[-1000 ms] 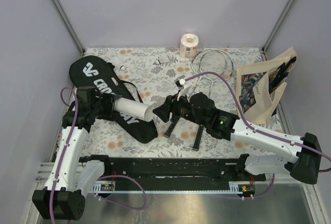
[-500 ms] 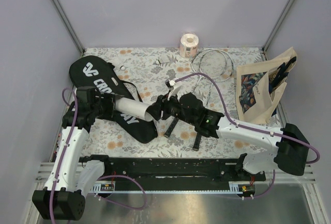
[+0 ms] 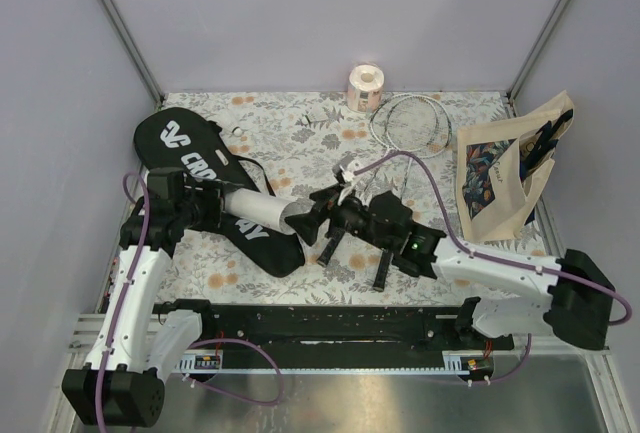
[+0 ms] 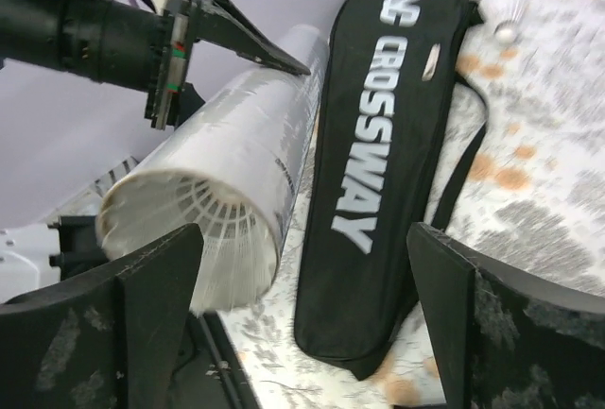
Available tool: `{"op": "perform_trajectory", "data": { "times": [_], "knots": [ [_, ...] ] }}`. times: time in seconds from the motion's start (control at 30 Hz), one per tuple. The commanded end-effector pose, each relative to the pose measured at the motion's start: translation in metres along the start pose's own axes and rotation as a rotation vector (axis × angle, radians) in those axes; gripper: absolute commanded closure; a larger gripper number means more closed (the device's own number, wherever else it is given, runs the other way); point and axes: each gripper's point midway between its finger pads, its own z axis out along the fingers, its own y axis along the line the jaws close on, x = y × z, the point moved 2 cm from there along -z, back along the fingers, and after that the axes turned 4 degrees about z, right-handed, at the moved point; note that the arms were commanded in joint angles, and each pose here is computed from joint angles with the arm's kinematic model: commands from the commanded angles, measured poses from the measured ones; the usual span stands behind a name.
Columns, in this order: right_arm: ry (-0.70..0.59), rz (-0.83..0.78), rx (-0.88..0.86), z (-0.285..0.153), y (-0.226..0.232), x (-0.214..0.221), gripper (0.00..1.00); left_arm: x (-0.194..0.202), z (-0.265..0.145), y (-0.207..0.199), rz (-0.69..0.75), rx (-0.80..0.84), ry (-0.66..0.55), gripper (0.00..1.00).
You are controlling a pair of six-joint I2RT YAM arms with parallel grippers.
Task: Pack up the badminton gear
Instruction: Place the shuttlecock at the shuttle tube, then adjust the shuttle tube.
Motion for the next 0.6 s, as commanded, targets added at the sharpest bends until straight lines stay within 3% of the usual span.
{"op": "perform_trajectory", "data": {
  "times": [0.0,0.23,0.4,0.57],
  "knots": [
    [-0.205,-0.252,-0.098,-0.036,0.015,-0.05,0.01,0.012,-0.015,-0.026,0.026,0.096,0.061,0.41],
    [-0.333,-0.7,-0.322,-0.074,0.029,-0.035,0.0,0.033,-0.021,-0.038,0.076,0.14,0.214,0.41],
    [-0.276,-0.895,-0.388,-0.073,0.029,-0.022,0.0,0.056,-0.03,-0.048,0.192,0.186,0.395,0.4],
    [-0.35,-1.0,-0.457,-0.062,0.041,-0.027,0.01,0.074,-0.036,-0.047,0.277,0.2,0.484,0.39]
  ]
}}
